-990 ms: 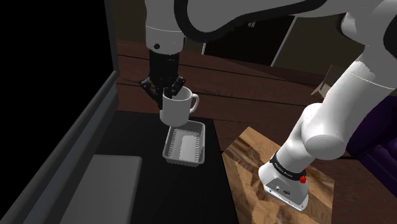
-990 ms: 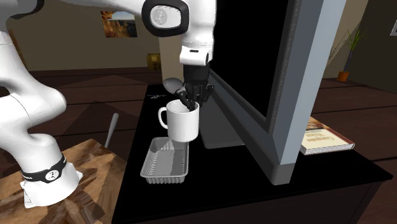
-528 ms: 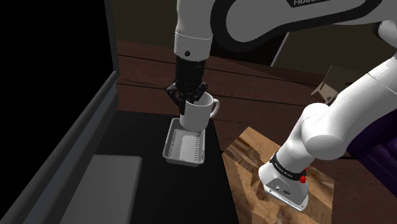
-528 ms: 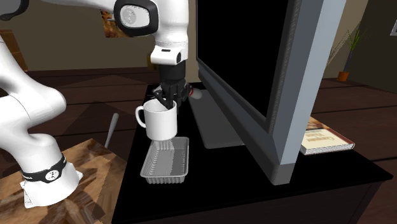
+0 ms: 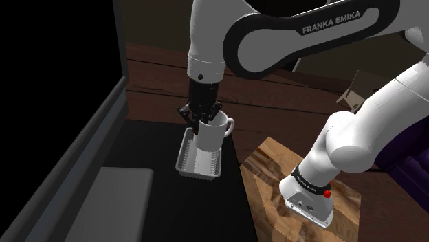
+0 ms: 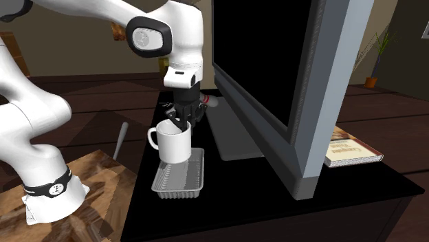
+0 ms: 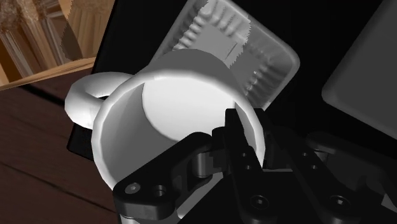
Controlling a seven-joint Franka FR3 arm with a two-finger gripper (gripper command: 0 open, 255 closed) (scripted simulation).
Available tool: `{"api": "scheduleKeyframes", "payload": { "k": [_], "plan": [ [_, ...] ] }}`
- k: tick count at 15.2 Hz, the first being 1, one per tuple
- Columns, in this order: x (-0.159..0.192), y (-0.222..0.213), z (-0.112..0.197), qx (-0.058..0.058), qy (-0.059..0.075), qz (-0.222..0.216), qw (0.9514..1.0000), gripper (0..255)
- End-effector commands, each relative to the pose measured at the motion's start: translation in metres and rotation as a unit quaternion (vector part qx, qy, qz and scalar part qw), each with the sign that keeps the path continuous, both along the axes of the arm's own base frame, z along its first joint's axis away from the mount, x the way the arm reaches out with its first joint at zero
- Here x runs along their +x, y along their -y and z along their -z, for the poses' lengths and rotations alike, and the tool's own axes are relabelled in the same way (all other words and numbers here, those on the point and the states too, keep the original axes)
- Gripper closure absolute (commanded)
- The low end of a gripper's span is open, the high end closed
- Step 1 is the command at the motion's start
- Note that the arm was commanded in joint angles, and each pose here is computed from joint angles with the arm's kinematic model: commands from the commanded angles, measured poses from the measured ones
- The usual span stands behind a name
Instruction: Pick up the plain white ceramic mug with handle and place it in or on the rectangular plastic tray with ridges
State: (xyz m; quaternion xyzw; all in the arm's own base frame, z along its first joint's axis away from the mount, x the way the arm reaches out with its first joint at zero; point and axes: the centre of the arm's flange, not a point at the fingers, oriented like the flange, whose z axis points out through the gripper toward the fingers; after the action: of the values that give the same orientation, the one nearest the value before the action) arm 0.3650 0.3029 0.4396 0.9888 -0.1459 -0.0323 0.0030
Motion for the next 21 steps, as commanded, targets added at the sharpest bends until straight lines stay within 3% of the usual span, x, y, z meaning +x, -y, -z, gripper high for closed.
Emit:
{"api": "scheduleKeyframes", "payload": {
  "k": [1, 7, 15, 16, 21],
  "plan": [
    [0.001, 0.001, 0.010, 0.000, 0.000, 0.000, 1.0000, 255],
    [0.001, 0.001, 0.043, 0.000, 0.000, 0.000, 1.0000, 255],
    [0.001, 0.001, 0.043, 0.000, 0.000, 0.000, 1.0000, 255],
    [0.000, 0.001, 0.043, 0.000, 0.000, 0.000, 1.0000, 0],
    [0.001, 0.001, 0.043, 0.000, 0.000, 0.000, 1.0000, 0]
  ]
}}
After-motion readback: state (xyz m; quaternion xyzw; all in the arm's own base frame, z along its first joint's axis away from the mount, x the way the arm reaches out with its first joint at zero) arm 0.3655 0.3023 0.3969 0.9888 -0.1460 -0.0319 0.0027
